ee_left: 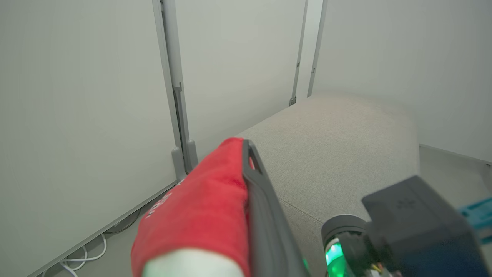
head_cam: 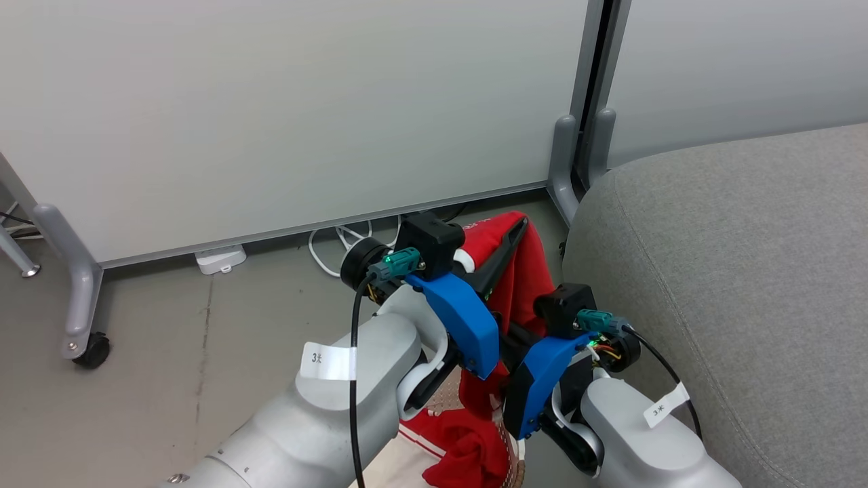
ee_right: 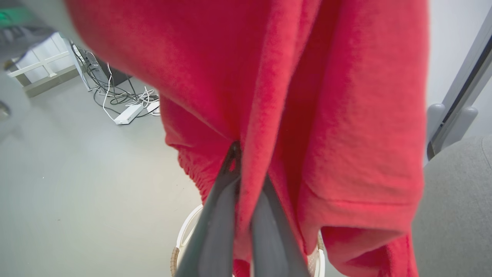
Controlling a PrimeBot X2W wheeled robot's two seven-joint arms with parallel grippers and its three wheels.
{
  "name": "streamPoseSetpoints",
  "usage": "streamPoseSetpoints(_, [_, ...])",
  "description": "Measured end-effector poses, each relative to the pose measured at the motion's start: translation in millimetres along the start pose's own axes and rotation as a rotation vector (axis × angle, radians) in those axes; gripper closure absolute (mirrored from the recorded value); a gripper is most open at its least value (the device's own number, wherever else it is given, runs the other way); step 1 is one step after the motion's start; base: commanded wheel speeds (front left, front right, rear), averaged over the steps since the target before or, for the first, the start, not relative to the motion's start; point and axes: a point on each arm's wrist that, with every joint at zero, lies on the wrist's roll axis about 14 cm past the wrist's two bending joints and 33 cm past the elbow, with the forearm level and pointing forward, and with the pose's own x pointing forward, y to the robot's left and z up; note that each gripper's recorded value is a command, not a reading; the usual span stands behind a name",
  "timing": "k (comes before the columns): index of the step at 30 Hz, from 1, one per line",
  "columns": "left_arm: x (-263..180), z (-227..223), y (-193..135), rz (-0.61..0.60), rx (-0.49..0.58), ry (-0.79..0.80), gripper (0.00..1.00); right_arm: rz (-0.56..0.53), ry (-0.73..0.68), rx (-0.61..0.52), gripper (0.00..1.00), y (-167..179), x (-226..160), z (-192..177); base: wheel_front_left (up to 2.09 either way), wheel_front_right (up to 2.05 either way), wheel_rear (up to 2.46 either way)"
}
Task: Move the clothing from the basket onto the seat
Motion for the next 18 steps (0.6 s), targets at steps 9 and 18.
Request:
streamPoseSetpoints(9, [-0.1, 1.1, 1.9, 0.006, 0.011, -0.003, 0.00, 0.001, 0.005, -0.002, 1.00, 0.0, -0.1, -1.8, 0.00, 0.00, 0.00])
streamPoseSetpoints(18, [-1.2, 2.3, 3.6, 0.015, 0.015, -0.007, 0.00, 0.004, 0.008, -0.002, 1.00, 1.0, -0.4, -3.5, 0.00, 0.00, 0.00])
